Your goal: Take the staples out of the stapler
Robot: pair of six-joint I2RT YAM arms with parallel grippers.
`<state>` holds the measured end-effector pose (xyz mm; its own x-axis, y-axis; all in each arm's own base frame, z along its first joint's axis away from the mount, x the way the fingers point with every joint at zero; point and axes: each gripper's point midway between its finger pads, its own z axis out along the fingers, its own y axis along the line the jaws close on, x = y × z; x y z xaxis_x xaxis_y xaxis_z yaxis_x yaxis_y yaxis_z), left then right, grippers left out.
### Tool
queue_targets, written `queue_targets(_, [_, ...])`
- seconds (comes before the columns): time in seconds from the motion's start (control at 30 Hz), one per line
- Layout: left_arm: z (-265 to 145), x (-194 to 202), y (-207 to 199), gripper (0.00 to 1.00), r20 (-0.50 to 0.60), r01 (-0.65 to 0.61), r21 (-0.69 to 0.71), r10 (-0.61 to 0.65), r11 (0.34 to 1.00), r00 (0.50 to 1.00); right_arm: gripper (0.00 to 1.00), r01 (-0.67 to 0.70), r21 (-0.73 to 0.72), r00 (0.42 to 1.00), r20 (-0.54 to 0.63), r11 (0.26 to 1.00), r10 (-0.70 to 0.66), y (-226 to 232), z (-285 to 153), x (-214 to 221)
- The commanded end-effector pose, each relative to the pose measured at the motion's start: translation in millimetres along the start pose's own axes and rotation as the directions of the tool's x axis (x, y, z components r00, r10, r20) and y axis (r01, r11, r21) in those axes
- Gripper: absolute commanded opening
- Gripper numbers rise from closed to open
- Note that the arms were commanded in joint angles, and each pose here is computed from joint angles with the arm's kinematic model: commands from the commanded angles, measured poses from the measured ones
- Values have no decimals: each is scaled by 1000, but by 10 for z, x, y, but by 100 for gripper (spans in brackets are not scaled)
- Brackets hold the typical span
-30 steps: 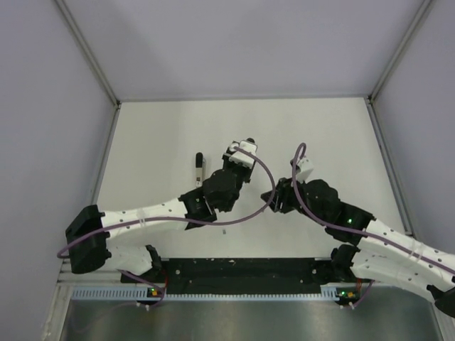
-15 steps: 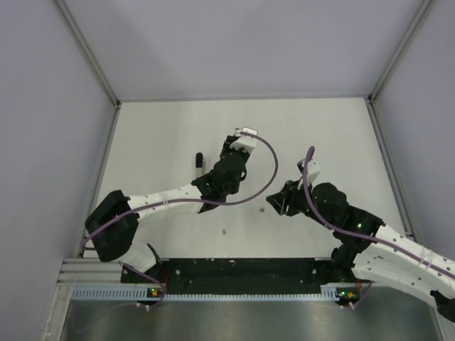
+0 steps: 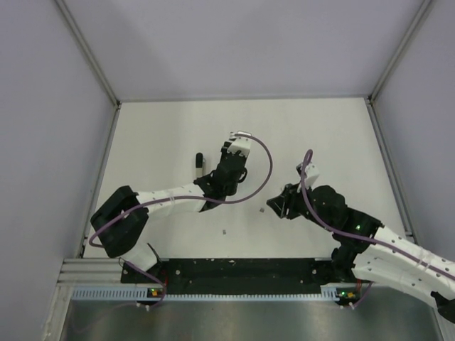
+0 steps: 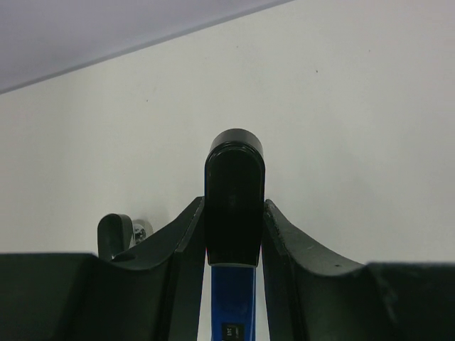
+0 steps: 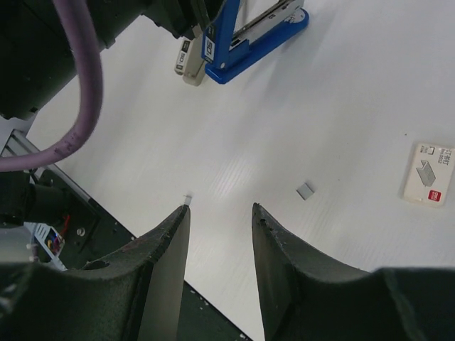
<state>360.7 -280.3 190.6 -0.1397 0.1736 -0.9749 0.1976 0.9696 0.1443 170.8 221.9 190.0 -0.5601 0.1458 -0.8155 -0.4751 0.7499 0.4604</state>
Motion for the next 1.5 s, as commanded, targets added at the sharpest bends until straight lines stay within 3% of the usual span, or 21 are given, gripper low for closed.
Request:
queue_targets(0.0, [46, 17, -72, 0, -32, 51, -11, -51, 999, 998, 41, -8, -22, 1000, 22, 1000, 9, 58, 31, -66])
queue_targets(0.27, [130, 519, 7, 0, -150, 37, -58, -46, 998, 988, 41, -19, -23, 1000, 12, 1000, 19, 35, 44, -2])
queue_targets(0.57, [336, 785, 194, 0, -283, 42, -114, -73, 993, 956, 41, -22, -37, 1000, -3, 999, 22, 66, 61, 26])
queue_targets(0.93, [578, 1125, 491, 0, -510, 57, -143, -123, 988, 851, 43, -19, -35, 1000, -20, 999, 18, 68, 93, 54])
queue_targets(1.1, [630, 1207, 566, 0, -546, 67, -144, -136, 987, 827, 46, -10, -31, 1000, -20, 999, 10, 70, 102, 43])
queue_targets(1.2, [660, 1247, 608, 13, -569, 82, -140, -148, 987, 809, 48, 1, -24, 1000, -28, 1000, -2, 80, 100, 11])
queue_targets(1.27, [677, 1236, 656, 27, -568, 81, -146, -150, 986, 809, 49, 19, -20, 999, -29, 1000, -20, 103, 90, -45])
queue_targets(1.47, [658, 1145, 711, 50, -565, 96, -139, -159, 986, 810, 54, 69, 7, 997, -40, 998, -69, 127, 99, -186])
